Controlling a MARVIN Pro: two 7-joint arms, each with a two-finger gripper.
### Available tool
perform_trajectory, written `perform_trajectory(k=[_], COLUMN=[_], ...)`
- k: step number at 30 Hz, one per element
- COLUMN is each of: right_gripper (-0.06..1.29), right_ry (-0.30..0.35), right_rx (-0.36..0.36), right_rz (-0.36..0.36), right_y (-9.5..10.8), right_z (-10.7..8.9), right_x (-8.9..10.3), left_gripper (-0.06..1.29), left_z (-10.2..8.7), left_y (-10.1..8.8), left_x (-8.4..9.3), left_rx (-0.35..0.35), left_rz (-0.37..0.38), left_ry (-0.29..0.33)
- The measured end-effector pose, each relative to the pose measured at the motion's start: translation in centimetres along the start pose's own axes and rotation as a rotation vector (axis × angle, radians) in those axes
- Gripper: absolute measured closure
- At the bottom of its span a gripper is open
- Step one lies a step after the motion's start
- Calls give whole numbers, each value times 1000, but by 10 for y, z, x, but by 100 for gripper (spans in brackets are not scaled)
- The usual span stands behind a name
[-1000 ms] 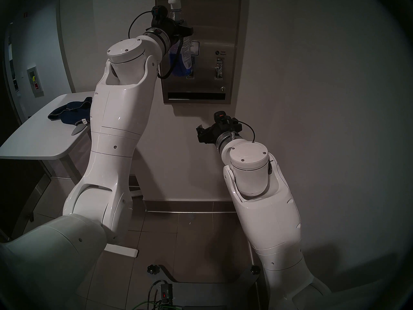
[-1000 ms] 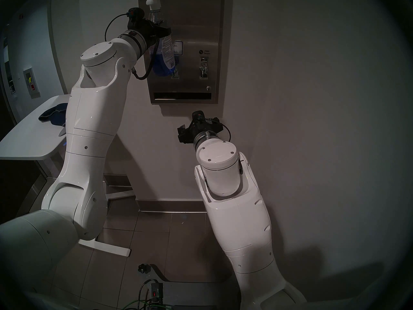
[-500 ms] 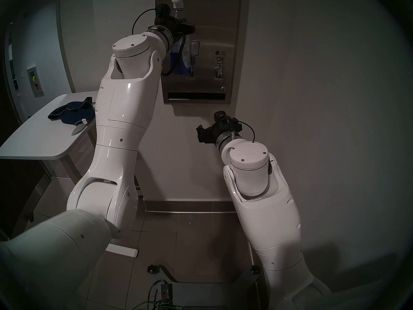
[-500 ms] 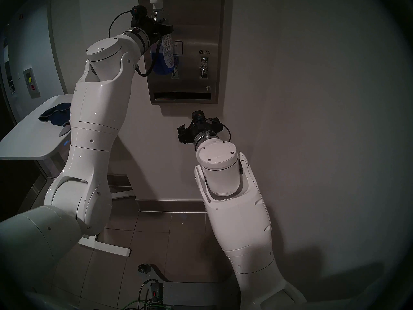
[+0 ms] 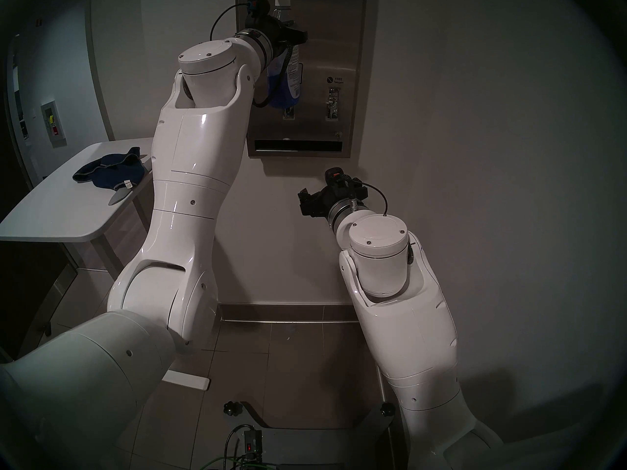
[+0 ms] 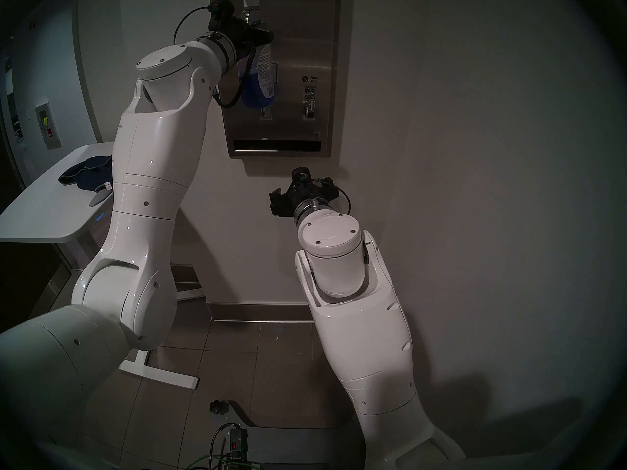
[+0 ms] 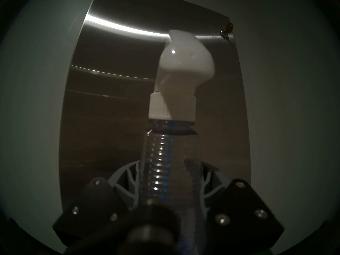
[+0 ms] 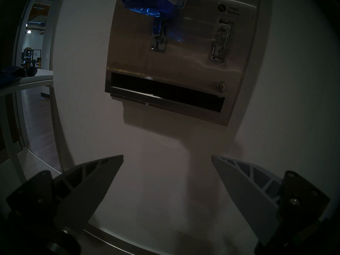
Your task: Pick up the cleaner bottle and spray the cleaner onto the surface
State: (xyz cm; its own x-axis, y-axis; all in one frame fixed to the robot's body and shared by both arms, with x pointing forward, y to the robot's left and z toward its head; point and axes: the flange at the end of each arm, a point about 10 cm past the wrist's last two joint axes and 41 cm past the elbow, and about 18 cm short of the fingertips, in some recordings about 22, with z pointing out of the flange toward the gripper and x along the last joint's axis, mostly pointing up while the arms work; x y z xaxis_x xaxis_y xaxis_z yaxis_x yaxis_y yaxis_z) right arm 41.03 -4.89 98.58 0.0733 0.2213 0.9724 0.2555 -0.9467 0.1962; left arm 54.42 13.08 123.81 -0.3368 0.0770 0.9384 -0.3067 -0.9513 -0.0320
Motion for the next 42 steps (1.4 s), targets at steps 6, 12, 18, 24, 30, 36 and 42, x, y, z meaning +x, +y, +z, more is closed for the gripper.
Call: perform_trajectory(k=[6,12,18,24,30,36,42], right_gripper=[-2,-2,-2,-2,-2,-2,-2], right_ry=[3,6,7,9,10,11,12], right_rx=[0,-1,-1,-1,-1,-1,-1], right_rz=[1,1,1,2,2,2,2], right_y=[0,1,1,1,1,1,1], right_z=[-1,-1,-2,-2,-2,-2,-2], right_x=[1,2,3,3,3,4,4], left_gripper=[84,84,84,84,84,84,84], left_z=[2,3,2,0,-2,-3,-5], left_y=[3,4,2,-2,-5,-7,-5], left_x=[4,8,11,15,23,34,44], left_rx=[-28,-52,-61,-61,-51,-42,-40], left_rz=[-5,8,27,47,66,81,84], left_ry=[-17,-55,-111,-156,-177,-178,-181])
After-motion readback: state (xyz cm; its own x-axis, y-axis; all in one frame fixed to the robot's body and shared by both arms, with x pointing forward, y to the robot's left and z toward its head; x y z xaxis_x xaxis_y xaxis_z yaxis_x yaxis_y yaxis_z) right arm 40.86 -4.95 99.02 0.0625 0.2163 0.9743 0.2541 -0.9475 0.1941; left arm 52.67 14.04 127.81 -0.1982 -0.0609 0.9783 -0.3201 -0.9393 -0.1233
